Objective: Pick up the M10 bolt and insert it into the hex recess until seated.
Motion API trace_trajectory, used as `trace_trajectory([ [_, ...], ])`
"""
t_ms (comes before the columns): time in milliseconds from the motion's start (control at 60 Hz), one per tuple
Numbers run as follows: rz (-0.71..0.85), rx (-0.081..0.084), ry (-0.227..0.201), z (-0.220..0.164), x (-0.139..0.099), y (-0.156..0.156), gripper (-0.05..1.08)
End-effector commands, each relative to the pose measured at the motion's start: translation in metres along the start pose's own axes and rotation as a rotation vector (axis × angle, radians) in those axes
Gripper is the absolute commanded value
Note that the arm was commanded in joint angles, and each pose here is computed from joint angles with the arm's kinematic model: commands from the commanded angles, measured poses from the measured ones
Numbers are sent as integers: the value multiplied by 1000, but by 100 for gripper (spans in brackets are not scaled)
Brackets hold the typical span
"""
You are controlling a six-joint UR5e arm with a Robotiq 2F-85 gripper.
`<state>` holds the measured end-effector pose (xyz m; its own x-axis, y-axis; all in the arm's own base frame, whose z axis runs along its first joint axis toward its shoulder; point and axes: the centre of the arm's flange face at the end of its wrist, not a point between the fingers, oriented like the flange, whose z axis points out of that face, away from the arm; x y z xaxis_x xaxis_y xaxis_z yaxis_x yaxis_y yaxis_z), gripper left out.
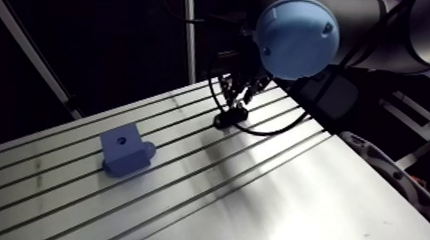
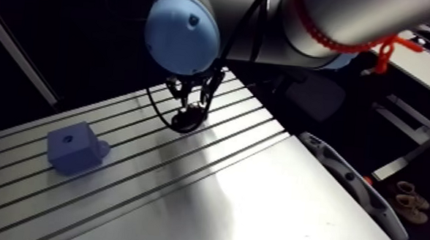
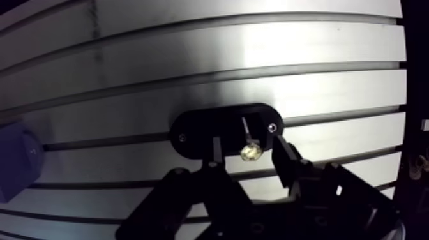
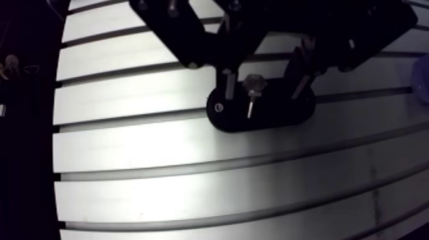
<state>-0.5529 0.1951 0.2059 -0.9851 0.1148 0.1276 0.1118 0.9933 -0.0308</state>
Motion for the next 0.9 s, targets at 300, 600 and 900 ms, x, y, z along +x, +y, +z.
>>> trace_trajectory([
  [300,0,-13,-6,0,-1,1,50],
  [600,-2,-23,-8,-1,-1,1,51],
  [900,-4,-20,-8,1,-1,0,52],
])
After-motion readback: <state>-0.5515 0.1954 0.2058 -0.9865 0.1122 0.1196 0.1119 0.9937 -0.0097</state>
